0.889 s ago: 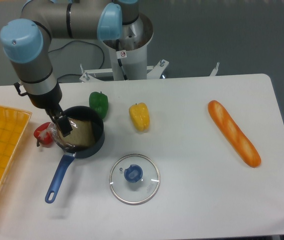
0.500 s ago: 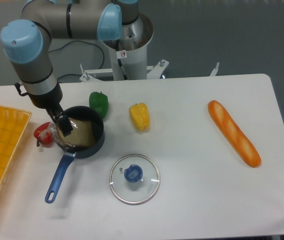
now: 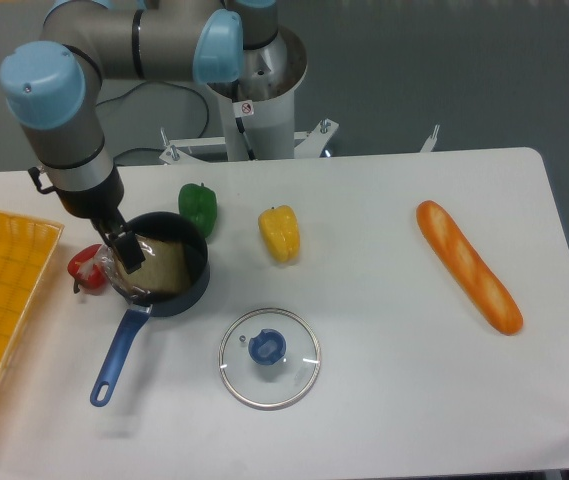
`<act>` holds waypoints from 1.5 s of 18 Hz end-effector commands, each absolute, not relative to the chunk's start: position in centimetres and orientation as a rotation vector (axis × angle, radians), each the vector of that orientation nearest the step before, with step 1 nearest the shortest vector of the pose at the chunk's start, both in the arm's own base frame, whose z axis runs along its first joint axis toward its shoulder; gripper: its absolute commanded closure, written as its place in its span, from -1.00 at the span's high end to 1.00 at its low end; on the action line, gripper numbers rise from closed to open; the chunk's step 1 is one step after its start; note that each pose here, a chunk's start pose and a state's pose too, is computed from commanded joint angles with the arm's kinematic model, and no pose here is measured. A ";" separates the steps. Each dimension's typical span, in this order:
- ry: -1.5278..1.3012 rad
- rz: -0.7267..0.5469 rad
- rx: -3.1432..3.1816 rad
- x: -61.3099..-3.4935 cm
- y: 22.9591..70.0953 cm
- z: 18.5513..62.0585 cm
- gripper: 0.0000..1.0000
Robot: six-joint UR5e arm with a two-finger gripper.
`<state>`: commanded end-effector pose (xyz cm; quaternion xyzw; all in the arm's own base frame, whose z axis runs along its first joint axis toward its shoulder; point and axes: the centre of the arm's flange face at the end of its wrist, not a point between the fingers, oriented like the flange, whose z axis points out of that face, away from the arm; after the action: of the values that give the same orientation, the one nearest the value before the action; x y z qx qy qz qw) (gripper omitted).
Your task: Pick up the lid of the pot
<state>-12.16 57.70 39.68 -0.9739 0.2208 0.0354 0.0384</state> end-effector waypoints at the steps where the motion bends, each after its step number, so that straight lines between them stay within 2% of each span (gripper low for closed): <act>1: 0.676 0.128 -2.971 -12.3 58.1 39.9 1.00; 5: 0.676 0.162 -2.982 -12.6 58.2 39.4 1.00; 12: 0.655 0.143 -3.029 -16.2 58.8 36.7 1.00; 14: 0.647 0.184 -3.049 -17.0 58.8 36.2 1.00; 24: 0.587 0.182 -3.075 -23.7 57.8 35.8 1.00; 27: 0.561 0.143 -3.107 -26.4 57.8 33.6 1.00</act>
<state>-26.40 57.82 33.58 -0.9830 0.1774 0.0454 -0.0096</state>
